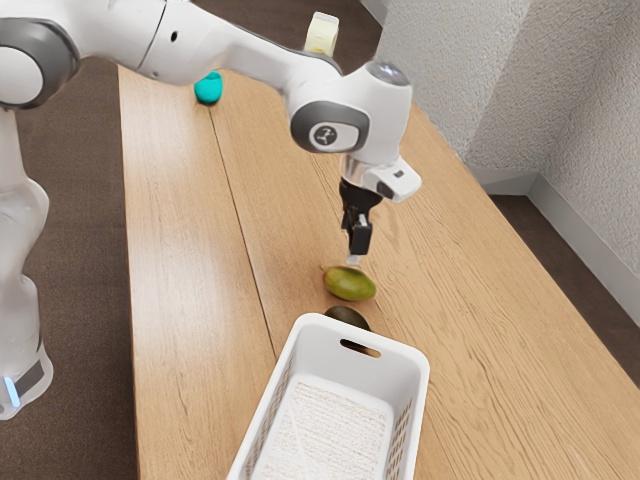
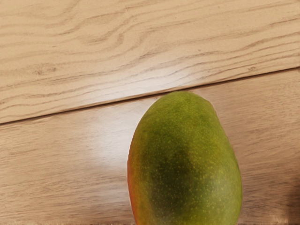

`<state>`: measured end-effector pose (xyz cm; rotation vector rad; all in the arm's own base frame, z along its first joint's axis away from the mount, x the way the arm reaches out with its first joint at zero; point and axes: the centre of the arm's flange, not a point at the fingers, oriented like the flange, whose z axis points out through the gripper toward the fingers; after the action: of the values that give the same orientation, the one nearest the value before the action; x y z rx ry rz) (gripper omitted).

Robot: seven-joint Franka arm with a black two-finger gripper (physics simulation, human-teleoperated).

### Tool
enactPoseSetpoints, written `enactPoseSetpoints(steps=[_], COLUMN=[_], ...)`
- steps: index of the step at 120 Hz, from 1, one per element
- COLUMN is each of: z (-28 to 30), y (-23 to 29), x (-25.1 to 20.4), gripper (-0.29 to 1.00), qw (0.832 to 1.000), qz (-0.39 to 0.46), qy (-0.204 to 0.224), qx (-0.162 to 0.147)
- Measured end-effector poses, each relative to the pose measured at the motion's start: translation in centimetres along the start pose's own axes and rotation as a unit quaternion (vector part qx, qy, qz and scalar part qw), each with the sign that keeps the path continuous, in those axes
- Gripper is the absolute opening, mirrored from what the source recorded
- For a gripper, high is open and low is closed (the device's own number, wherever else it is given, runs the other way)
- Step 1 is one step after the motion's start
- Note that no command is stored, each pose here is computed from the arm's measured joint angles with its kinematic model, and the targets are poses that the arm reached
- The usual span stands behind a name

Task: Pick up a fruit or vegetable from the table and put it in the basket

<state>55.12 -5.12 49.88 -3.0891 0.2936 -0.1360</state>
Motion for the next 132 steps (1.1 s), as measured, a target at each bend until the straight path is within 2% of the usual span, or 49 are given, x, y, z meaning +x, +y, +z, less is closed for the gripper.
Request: enactPoseSetpoints(steps=[29, 72, 132], z=[2.0, 2.7, 7.2], y=[1.2, 1.0, 3.0], x=[-0.6, -1.0, 0.5], gripper=[0.70, 0.70, 0.70], qw=[1.000, 1.000, 0.998], qz=[0.010, 0.008, 0.022], qy=[-0.020, -0.027, -0.052], qx=[-0.002, -0.003, -0.003])
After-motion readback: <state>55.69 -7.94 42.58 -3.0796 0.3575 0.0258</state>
